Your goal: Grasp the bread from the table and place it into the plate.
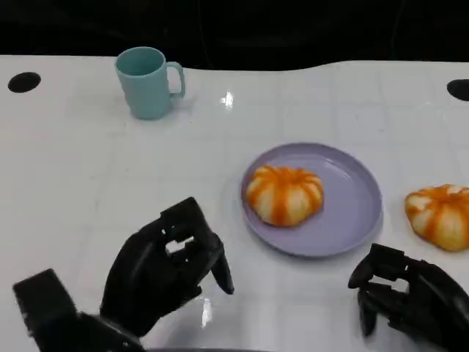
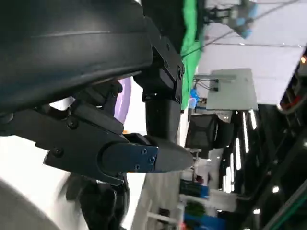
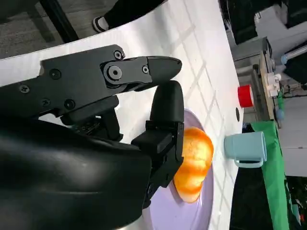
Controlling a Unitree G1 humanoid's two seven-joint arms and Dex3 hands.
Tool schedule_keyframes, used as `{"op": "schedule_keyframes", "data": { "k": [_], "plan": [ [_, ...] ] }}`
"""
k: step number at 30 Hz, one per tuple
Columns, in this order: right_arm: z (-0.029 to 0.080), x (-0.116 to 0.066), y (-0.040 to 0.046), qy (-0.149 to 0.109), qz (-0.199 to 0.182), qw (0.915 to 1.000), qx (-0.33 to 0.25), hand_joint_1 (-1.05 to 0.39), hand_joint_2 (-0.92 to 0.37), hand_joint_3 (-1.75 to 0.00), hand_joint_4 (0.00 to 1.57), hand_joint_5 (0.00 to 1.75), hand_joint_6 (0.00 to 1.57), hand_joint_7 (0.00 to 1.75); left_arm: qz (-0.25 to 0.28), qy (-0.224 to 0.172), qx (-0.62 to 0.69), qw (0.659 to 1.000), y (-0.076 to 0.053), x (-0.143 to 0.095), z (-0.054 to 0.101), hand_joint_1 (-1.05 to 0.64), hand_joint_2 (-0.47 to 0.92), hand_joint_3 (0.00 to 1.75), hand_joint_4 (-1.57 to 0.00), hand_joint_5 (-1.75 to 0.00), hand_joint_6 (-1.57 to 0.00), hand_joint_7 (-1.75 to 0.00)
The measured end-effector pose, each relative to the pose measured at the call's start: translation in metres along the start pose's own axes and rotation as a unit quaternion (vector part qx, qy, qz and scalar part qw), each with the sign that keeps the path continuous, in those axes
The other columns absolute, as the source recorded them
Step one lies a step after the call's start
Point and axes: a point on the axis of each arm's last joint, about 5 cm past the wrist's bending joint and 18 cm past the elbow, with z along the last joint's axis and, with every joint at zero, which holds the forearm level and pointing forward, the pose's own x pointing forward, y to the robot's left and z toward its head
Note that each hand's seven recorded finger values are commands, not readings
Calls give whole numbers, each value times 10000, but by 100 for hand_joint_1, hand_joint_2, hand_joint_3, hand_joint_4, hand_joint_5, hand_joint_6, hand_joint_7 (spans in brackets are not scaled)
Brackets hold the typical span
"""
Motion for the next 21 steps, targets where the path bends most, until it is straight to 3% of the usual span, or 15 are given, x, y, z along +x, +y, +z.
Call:
{"op": "schedule_keyframes", "data": {
  "k": [21],
  "plan": [
    [9,-14,6,44,1,10000,40,-51,-92,-23,65,175,70,132,-18,90,-1026,9947,158,-236,-54,-78,92,20,-91,-175,-69,-174]
  ]
}}
